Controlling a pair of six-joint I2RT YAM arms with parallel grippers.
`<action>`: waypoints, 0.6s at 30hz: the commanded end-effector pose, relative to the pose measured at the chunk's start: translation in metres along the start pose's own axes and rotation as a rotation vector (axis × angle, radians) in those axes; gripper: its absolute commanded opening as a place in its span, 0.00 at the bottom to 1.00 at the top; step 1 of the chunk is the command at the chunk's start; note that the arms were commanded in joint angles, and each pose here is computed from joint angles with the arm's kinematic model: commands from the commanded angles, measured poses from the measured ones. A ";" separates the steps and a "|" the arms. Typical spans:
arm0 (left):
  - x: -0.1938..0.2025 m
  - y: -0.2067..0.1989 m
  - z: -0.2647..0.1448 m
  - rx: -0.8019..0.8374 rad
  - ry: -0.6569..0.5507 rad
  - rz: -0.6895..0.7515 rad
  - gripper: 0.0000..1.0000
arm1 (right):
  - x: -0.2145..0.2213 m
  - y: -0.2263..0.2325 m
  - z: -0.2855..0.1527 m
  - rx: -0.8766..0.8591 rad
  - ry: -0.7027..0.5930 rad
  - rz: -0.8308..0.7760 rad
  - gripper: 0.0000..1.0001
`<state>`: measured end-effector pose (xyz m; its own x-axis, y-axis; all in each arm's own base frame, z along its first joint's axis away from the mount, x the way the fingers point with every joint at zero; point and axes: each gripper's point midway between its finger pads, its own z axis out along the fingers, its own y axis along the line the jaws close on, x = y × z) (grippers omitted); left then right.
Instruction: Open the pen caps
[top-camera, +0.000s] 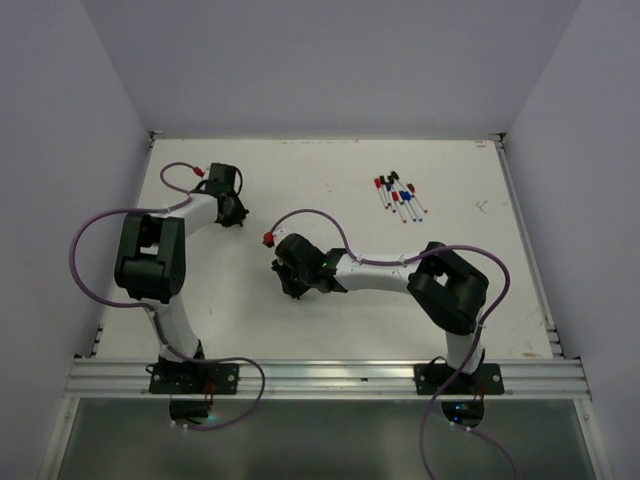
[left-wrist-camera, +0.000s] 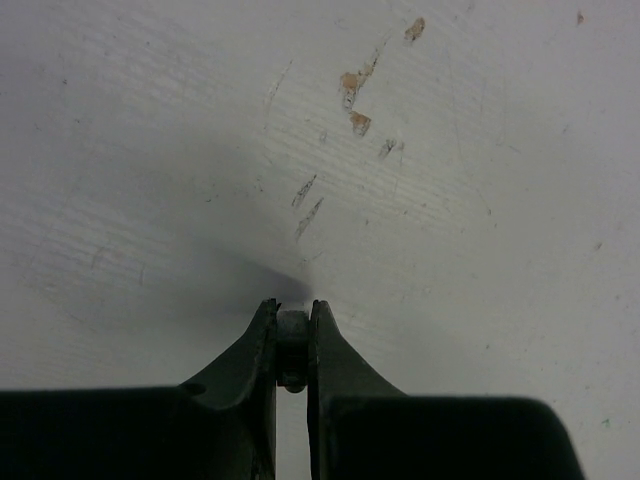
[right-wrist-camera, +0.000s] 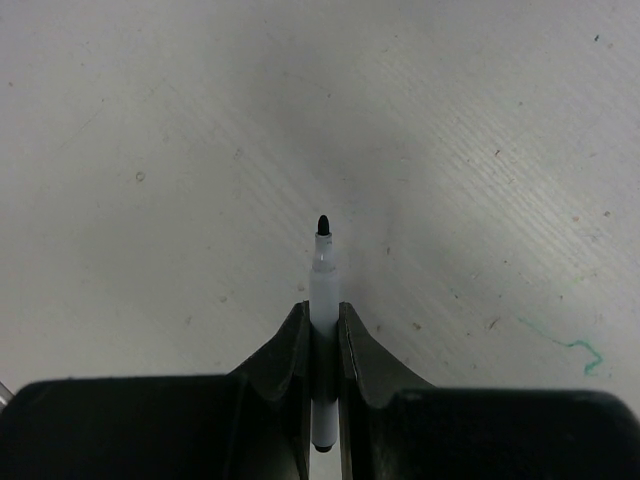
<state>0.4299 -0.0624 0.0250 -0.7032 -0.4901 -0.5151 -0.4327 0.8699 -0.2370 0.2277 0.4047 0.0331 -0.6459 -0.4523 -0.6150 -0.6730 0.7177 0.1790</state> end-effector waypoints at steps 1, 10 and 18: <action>-0.018 0.005 0.001 -0.036 -0.040 0.026 0.00 | -0.008 0.005 0.006 -0.025 -0.012 0.002 0.00; -0.003 0.024 0.009 -0.093 -0.018 0.040 0.00 | -0.002 -0.024 0.012 0.039 -0.002 0.064 0.01; 0.007 0.031 0.018 -0.110 0.003 0.034 0.00 | 0.005 -0.026 0.015 0.043 0.025 0.046 0.11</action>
<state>0.4309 -0.0483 0.0184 -0.6971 -0.4772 -0.5352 -0.4545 0.8713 -0.1850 0.2477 0.3906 0.0196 -0.6908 -0.4184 -0.5896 -0.6207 0.7615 0.1868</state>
